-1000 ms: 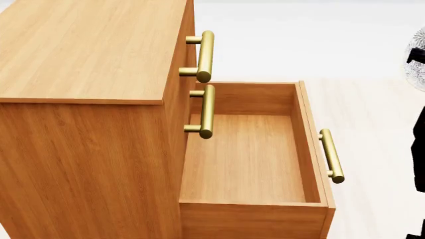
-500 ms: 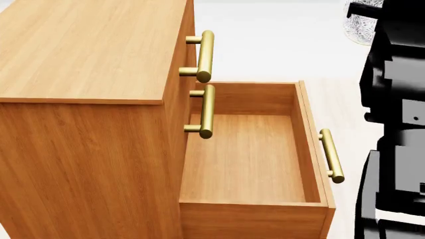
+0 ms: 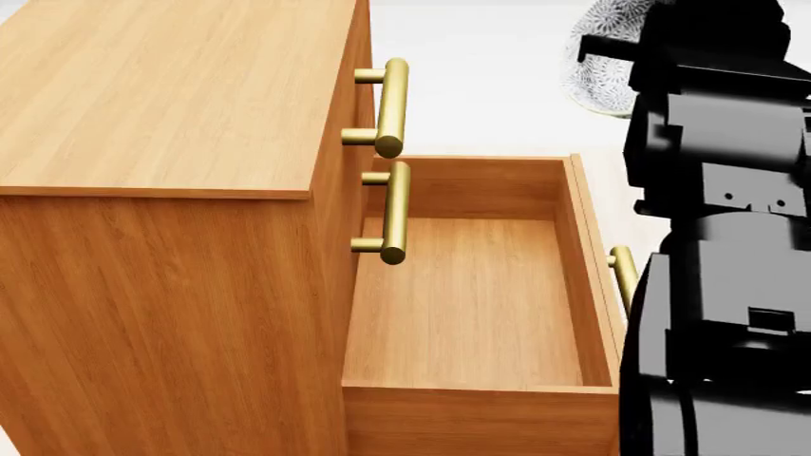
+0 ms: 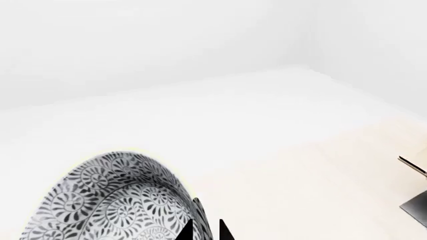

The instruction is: Put the bowl in the bottom drawer of the cabinet and close it.

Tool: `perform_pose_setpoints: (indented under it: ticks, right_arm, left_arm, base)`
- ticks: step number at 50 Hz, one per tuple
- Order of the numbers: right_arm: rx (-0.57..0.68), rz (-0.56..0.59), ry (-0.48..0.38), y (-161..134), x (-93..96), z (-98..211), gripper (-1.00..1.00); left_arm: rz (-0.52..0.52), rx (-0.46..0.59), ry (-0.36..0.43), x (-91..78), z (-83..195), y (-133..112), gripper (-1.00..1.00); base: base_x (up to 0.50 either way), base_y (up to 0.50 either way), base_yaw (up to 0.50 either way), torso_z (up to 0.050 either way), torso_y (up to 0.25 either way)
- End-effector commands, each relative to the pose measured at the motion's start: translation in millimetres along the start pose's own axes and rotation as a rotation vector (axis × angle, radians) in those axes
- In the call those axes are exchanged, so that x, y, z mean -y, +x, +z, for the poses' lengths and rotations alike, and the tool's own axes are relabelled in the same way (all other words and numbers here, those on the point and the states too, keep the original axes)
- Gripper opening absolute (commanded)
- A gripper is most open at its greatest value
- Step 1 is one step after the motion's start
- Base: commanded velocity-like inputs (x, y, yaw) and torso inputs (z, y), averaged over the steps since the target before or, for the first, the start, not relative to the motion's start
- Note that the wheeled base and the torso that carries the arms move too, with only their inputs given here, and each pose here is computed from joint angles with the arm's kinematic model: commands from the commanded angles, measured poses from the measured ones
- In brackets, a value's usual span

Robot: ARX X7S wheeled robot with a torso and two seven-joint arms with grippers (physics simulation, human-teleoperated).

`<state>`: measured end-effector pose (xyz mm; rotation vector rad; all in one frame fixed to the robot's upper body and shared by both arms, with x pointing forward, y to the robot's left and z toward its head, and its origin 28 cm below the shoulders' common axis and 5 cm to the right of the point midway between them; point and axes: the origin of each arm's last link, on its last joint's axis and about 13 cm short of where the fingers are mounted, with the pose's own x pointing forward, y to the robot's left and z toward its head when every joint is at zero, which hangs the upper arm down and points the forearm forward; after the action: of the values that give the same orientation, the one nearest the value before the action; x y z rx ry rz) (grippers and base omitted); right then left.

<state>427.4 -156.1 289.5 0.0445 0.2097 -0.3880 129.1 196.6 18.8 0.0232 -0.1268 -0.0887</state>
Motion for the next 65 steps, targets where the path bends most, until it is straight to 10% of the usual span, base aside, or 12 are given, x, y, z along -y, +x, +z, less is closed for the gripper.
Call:
perform_pose_setpoints:
  ticks: [1, 65]
  right_arm:
    - [-0.057, 0.044, -0.013, -3, -9.3, -6, -1.0]
    - [-0.204, 0.207, -0.136, -2, -31.5, -71, -1.0]
  left_arm:
    - [0.0, 0.0, -0.001, 0.4, 1, -1, 1.0]
    - [0.0, 0.001, -0.002, 0.4, 2, -1, 1.0]
  base:
    - [0.0, 0.0, 0.0, 0.0, 0.0]
    - [0.0, 0.0, 0.0, 0.0, 0.0]
